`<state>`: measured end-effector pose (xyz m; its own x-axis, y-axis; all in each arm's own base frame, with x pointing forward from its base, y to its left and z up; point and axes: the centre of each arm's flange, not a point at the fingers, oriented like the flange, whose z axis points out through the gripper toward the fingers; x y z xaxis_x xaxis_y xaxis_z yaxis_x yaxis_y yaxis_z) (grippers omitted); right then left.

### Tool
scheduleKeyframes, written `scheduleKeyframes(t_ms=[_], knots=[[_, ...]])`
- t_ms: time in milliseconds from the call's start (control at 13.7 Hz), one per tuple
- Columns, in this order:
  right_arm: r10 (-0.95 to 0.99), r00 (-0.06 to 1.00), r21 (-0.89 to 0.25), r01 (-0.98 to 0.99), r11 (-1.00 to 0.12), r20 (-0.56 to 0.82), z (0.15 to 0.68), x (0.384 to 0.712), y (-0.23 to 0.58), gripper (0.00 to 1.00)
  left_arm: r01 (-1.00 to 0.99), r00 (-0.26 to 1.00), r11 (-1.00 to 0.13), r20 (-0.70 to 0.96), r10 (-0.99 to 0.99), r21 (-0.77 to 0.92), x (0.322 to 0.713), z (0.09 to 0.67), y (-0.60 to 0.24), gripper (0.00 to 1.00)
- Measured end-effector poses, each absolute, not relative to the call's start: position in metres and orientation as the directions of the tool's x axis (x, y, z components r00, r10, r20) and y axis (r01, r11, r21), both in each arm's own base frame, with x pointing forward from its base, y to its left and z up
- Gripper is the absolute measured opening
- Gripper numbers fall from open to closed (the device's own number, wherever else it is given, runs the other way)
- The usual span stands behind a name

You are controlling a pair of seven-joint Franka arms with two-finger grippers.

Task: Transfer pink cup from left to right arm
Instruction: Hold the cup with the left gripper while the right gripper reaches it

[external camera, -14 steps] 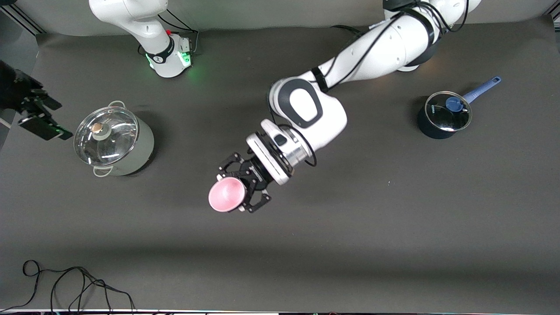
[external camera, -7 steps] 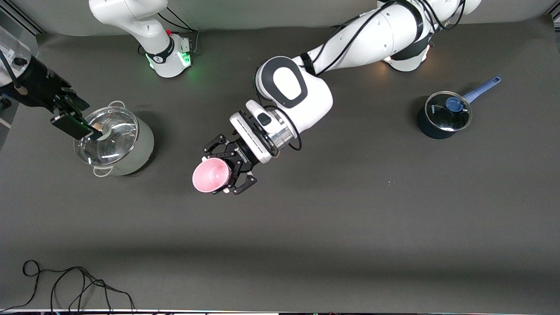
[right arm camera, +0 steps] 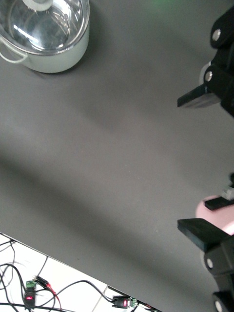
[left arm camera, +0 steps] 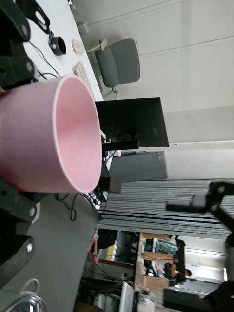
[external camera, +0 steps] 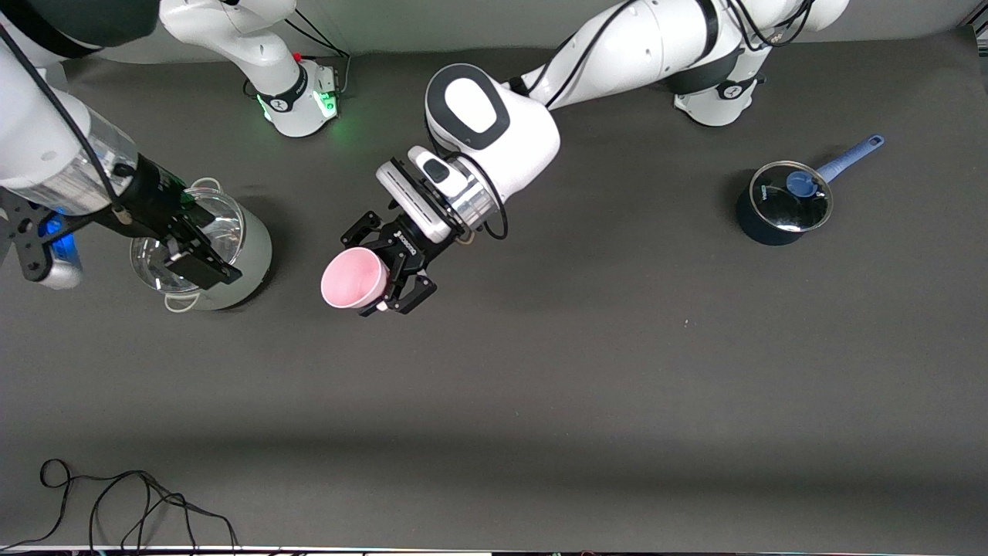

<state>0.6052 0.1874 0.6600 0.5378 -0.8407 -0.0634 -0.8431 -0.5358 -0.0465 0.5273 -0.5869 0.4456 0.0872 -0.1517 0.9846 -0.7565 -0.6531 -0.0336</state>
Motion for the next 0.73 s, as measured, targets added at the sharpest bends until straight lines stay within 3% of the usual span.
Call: scheduleKeyframes(t_ms=[366,732], knots=[[-0.810,0.584,-0.081,-0.811,-0.579,-0.058,0.678,0.591,0.227,1.00,-0.693,0.078,-0.715,0.977,-0.197,-0.089,0.529,0.419,-0.590,0.65],[-0.792,0.607,-0.090,-0.794,-0.602,-0.060,0.649,0.596,0.278,1.00,-0.684,0.073,-0.724,0.980,-0.187,-0.088,0.530,0.423,-0.589,0.65]])
